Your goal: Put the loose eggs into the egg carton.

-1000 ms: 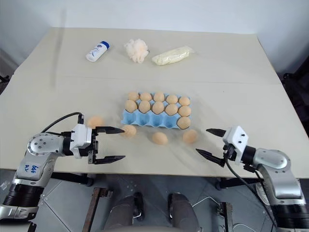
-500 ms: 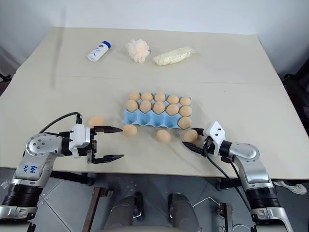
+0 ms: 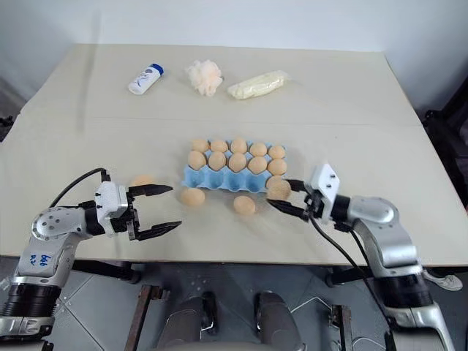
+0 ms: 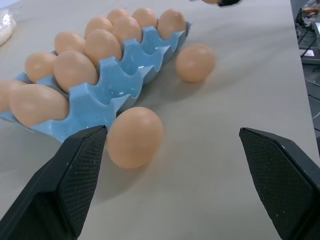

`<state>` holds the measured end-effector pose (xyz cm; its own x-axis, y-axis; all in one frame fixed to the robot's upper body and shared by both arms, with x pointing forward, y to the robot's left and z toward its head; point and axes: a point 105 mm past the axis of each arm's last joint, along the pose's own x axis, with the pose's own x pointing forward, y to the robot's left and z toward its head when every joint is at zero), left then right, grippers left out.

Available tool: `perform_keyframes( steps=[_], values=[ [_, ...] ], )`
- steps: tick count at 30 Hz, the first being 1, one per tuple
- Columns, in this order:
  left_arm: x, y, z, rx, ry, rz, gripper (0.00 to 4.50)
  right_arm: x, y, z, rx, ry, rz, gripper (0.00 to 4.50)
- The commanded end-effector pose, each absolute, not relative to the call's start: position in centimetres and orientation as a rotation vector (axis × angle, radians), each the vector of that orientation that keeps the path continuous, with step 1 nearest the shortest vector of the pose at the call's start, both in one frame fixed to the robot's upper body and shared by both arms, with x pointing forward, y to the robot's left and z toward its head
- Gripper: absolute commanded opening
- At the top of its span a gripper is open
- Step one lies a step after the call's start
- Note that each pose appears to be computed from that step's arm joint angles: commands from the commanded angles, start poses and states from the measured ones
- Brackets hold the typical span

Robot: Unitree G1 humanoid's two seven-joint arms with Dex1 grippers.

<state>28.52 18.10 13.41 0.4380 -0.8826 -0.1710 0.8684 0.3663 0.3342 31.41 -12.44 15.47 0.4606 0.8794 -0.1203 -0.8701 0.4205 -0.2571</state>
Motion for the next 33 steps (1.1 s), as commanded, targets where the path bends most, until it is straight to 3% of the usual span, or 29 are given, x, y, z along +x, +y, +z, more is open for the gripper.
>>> perform_keyframes(
  steps=[1, 6, 13, 17, 23, 33],
  values=[
    [28.6, 18.1, 14.1, 0.412, -0.068, -1.111, 4.50, 32.6, -11.6, 15.5, -0.335, -0.043, 1.082, 2.18],
    [28.3, 18.3, 14.1, 0.415, -0.063, -1.102, 4.50, 34.2, -10.4, 15.7, -0.332, -0.045, 1.065, 2.18],
    [27.8, 18.2, 13.9, 0.407, -0.058, -1.096, 4.50, 34.7, -10.3, 16.3, -0.322, -0.076, 1.041, 4.48],
    [28.2, 17.6, 14.0, 0.379, -0.068, -1.110, 4.50, 32.2, -12.7, 17.8, -0.342, -0.117, 1.052, 4.48],
    [29.1, 16.9, 14.5, 0.329, -0.096, -1.116, 4.50, 28.9, -18.1, 17.5, -0.370, -0.106, 0.981, 4.48],
    [29.5, 16.8, 14.2, 0.345, -0.074, -1.176, 4.50, 25.0, -24.5, 13.8, -0.411, -0.002, 0.890, 4.48]
  ],
)
